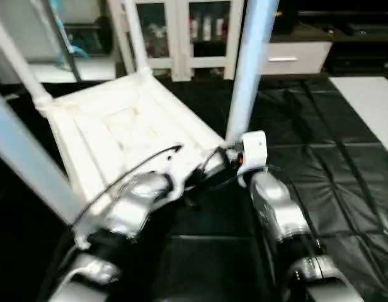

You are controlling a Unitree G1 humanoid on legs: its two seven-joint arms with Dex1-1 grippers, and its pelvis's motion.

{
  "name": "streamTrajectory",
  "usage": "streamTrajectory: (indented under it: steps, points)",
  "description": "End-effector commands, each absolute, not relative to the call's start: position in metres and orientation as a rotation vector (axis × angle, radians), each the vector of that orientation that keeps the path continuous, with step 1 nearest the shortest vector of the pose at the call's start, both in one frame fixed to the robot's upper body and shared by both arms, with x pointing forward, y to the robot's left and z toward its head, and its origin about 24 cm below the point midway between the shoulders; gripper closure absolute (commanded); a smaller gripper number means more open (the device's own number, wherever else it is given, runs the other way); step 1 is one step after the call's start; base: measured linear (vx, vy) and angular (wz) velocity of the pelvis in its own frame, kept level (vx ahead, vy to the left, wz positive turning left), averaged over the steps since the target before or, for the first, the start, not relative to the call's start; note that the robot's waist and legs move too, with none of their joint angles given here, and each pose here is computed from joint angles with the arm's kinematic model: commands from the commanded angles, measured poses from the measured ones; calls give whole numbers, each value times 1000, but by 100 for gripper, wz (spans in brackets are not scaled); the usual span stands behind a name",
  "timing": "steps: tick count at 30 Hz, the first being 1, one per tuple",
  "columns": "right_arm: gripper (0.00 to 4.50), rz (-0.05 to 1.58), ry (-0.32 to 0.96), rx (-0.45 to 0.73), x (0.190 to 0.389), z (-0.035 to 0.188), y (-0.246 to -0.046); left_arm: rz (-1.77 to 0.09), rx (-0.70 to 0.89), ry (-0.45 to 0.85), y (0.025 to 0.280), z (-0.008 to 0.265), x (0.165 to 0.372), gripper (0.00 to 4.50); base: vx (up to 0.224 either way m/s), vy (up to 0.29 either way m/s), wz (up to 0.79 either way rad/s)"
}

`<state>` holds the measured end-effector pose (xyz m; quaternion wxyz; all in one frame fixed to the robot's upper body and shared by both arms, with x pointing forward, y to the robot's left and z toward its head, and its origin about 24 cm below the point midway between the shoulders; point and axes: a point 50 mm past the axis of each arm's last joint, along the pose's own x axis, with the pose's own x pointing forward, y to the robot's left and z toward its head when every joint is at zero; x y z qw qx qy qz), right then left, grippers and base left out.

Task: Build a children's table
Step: Rotate leg to tighten

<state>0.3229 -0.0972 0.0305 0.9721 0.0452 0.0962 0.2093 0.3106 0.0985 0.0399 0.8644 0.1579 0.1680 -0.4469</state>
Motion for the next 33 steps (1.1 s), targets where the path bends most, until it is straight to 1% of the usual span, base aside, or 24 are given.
streamTrajectory:
  steps: [1, 2, 3, 4, 5, 6, 7, 8, 9, 13, 15, 18, 21, 22, 27, 28, 32, 33]
  points:
    - [72, 768, 147, 124, 305, 44, -51, -1087, 287, 361, 93, 30, 295, 450, 0, 0, 0]
    - [62, 786, 143, 114, 302, 45, -58, -1125, 279, 374, 97, 29, 290, 450, 0, 0, 0]
    - [56, 786, 143, 114, 302, 45, -58, -1125, 279, 374, 97, 29, 290, 450, 0, 0, 0]
    - [50, 804, 146, 102, 300, 46, -64, -1159, 281, 385, 100, 28, 286, 450, 0, 0, 0]
    - [39, 877, 179, 77, 293, 45, -73, -1220, 303, 403, 108, 27, 280, 450, 0, 0, 0]
    - [39, 898, 183, 64, 291, 45, -75, -1228, 306, 407, 109, 27, 279, 450, 0, 0, 0]
    - [17, 942, 193, 36, 286, 46, -80, -1244, 310, 416, 113, 26, 277, 450, 0, 0, 0]
    - [17, 997, 206, -4, 280, 46, -86, -1268, 304, 424, 117, 27, 274, 450, 0, 0, 0]
    - [11, 997, 206, -4, 280, 46, -86, -1268, 304, 424, 117, 27, 274, 450, 0, 0, 0]
    - [11, 1231, 301, -162, 251, 51, -121, -1371, 258, 456, 131, 35, 267, 450, 0, 0, 0]
    - [11, 1276, 333, -195, 245, 54, -131, -1397, 249, 465, 135, 38, 266, 450, 0, 0, 0]
    - [11, 1289, 353, -215, 243, 56, -137, -1423, 249, 480, 139, 40, 266, 450, 0, 0, 0]
    - [11, 1271, 356, -242, 248, 57, -139, -1442, 255, 494, 141, 40, 265, 450, 0, 0, 0]
    - [11, 1265, 354, -241, 251, 58, -136, -1443, 259, 495, 141, 40, 266, 450, 0, 0, 0]
    - [11, 1273, 358, -239, 252, 56, -132, -1444, 258, 496, 142, 41, 266, 450, 0, 0, 0]
    - [36, 1273, 360, -235, 253, 56, -132, -1444, 259, 496, 142, 41, 267, 450, 0, 0, 0]
    - [49, 1276, 361, -224, 254, 56, -132, -1441, 259, 495, 142, 41, 267, 450, 0, 0, 0]
    - [66, 1279, 363, -222, 255, 57, -133, -1439, 258, 497, 143, 41, 267, 450, 0, 0, 0]
